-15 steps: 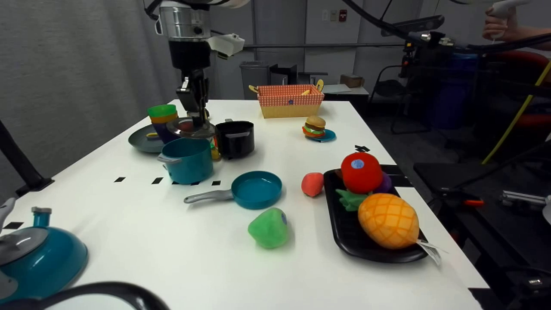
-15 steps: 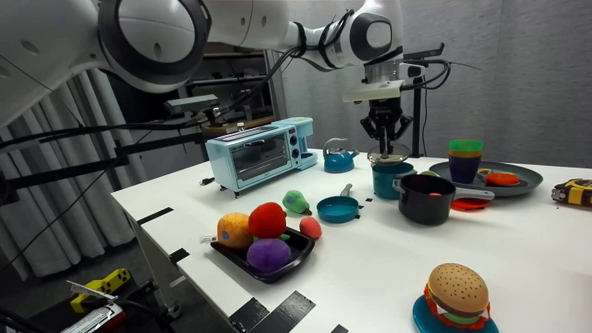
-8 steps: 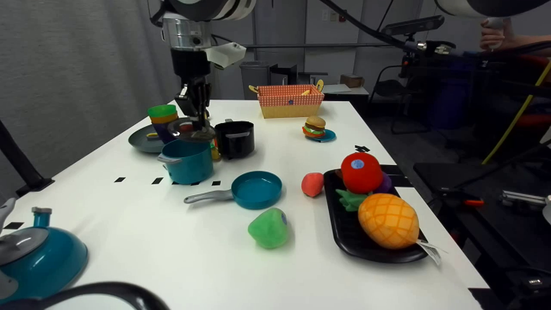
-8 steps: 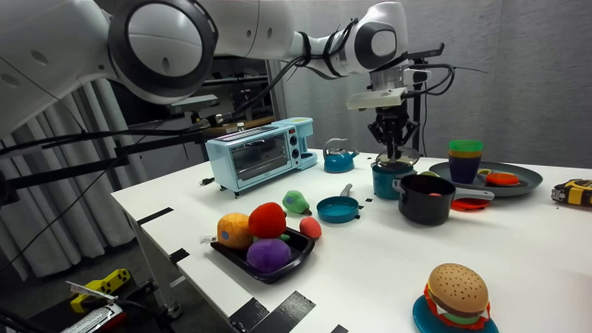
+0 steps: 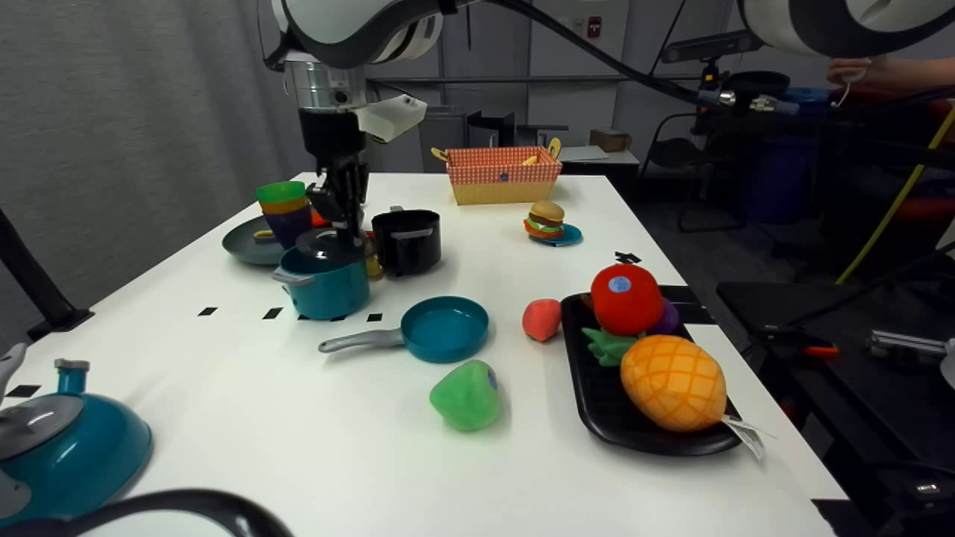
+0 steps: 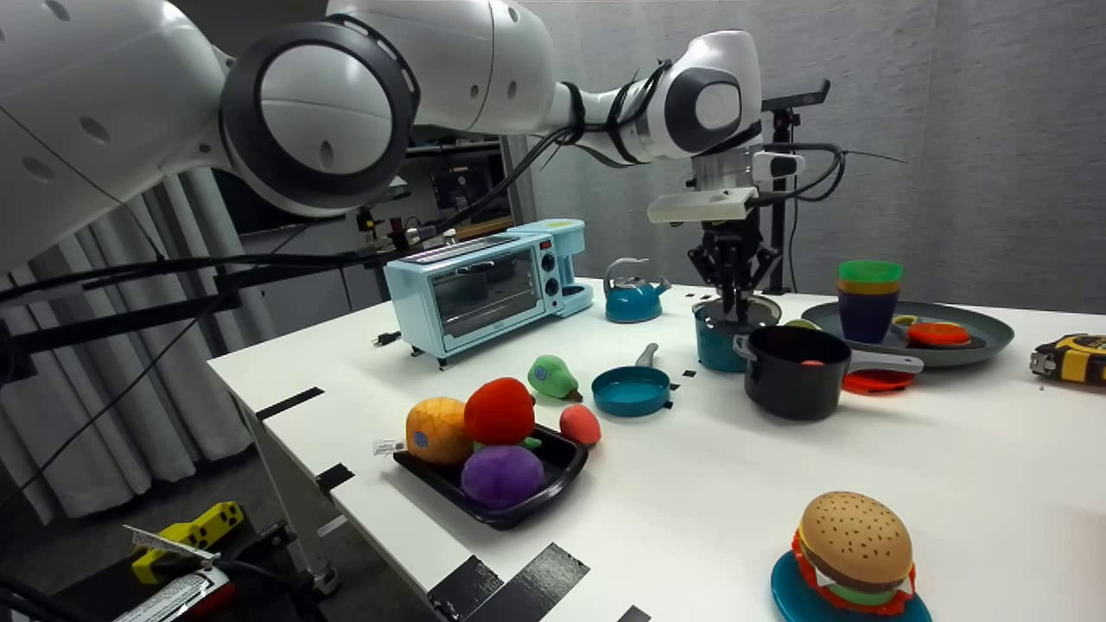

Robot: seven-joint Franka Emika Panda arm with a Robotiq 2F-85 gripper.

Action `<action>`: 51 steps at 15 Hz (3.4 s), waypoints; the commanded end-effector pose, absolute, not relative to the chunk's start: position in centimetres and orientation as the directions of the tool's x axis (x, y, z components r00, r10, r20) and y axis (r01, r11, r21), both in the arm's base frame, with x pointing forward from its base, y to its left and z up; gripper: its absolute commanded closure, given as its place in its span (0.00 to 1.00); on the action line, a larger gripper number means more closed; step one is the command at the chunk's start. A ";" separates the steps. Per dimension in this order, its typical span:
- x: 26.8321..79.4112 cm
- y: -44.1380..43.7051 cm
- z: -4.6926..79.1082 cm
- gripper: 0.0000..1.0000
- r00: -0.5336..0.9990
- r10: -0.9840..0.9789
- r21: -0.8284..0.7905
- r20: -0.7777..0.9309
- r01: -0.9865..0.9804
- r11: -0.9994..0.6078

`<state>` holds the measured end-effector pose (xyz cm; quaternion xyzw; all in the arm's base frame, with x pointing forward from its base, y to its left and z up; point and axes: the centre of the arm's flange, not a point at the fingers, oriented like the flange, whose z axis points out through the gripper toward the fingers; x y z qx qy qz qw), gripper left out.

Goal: Take the black lid and put it on the blue pot

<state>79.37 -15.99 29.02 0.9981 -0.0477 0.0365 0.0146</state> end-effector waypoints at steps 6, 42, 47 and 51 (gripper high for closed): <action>84.6 -14.1 30.0 0.96 0.992 -0.075 0.076 0.102 -0.083 -0.994; 82.3 -9.2 32.2 0.00 0.960 -0.039 0.075 0.278 -0.062 -0.995; 82.3 -9.3 32.4 0.00 0.959 -0.040 0.075 0.280 -0.063 -0.995; 82.3 -9.3 32.4 0.00 0.959 -0.040 0.075 0.279 -0.063 -0.995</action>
